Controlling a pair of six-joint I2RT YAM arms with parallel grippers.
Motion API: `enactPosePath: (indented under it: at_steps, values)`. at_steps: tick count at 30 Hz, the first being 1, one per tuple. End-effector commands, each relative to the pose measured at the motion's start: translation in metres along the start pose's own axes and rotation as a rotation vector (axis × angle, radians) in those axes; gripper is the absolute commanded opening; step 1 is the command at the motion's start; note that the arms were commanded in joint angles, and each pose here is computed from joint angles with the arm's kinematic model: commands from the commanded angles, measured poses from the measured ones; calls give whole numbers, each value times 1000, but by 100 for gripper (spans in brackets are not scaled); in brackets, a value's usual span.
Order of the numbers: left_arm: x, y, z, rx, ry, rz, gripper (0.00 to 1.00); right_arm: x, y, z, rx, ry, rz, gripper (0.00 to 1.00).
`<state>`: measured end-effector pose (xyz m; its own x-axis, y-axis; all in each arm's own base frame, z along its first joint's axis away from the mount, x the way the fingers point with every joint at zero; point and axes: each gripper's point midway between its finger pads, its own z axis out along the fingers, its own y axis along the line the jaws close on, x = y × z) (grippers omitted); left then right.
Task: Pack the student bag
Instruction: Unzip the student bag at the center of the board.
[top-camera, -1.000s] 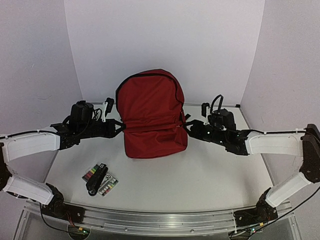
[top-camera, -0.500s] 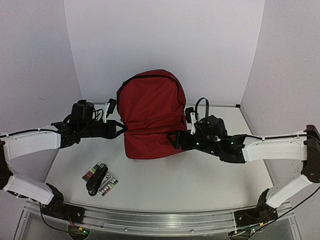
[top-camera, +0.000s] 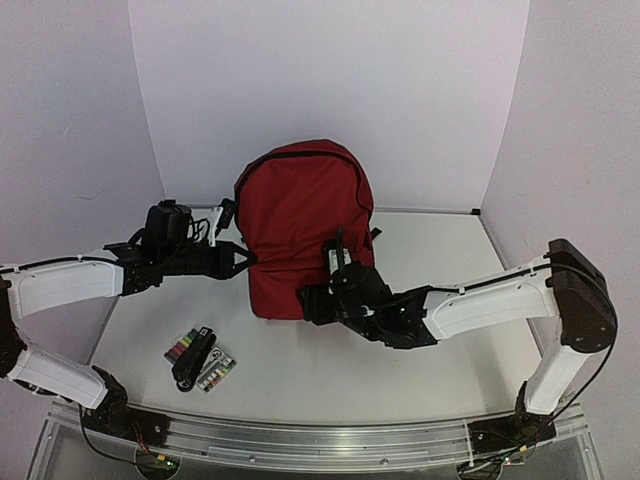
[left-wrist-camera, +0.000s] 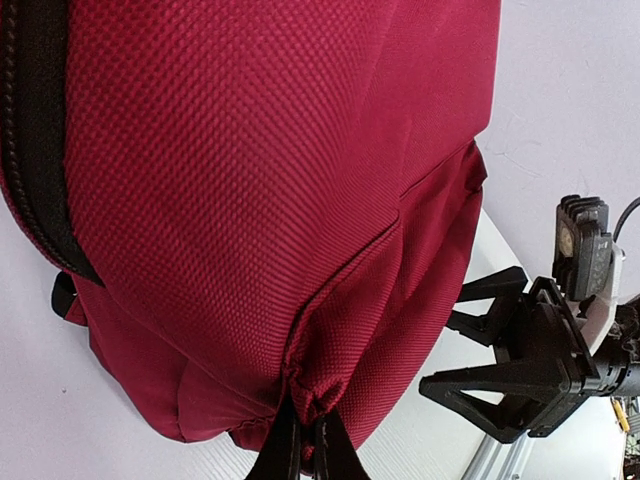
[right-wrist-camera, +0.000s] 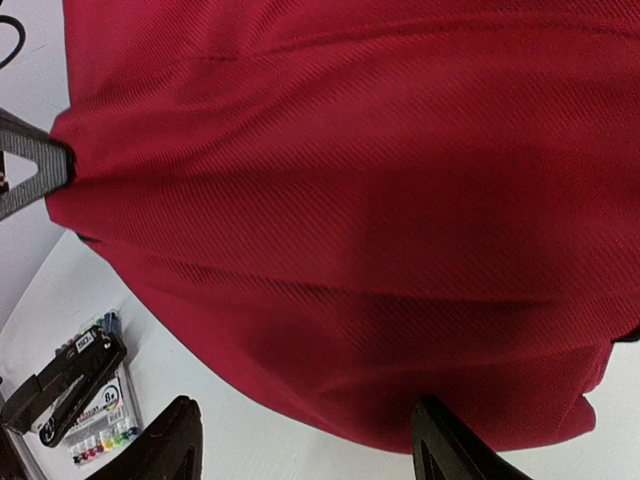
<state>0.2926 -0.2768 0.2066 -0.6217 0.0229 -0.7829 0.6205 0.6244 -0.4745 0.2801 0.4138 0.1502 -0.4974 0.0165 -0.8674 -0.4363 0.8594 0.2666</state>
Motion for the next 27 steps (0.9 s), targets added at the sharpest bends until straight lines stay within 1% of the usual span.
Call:
enactPosePath:
  at_steps: [1,3,6,7,11,13,14,16,18,19,20,23,24,27]
  values:
    - [-4,-9,-2,9,15,19,0,-25,-10,9,127,-109,20,58]
    - [-3,-9,-2,4,14,20,0,-22,-10,14,141,-106,1,39]
    - [-2,-7,-2,-3,12,16,0,-9,-4,21,104,-66,-21,7]
    - [-3,-6,-2,-9,9,15,0,-4,1,21,74,-48,-27,1]
    - [-7,-1,-6,-59,1,46,0,29,16,5,-21,3,-51,0]
    - [-12,3,-12,-103,5,87,0,44,11,0,-36,28,-2,0]
    - [-15,2,-15,-114,5,110,1,59,2,-2,-28,51,16,0]
    - [-23,-4,-21,-109,8,160,15,74,-9,-5,-25,72,56,0]
    - [-29,-17,-25,-79,16,214,37,77,-10,-7,-33,70,78,0]
    - [-32,-25,-27,-66,16,246,46,76,-10,-8,-38,66,83,0]
    - [-33,-35,-28,-54,19,285,51,73,-9,-9,-44,58,87,0]
    - [-31,-64,-25,-44,30,412,61,66,-6,-10,-49,38,93,0]
    - [-25,-77,-21,-33,43,474,64,65,-6,-10,-50,34,96,0]
    - [-12,-99,-7,-39,97,582,68,66,-7,-10,-50,34,106,0]
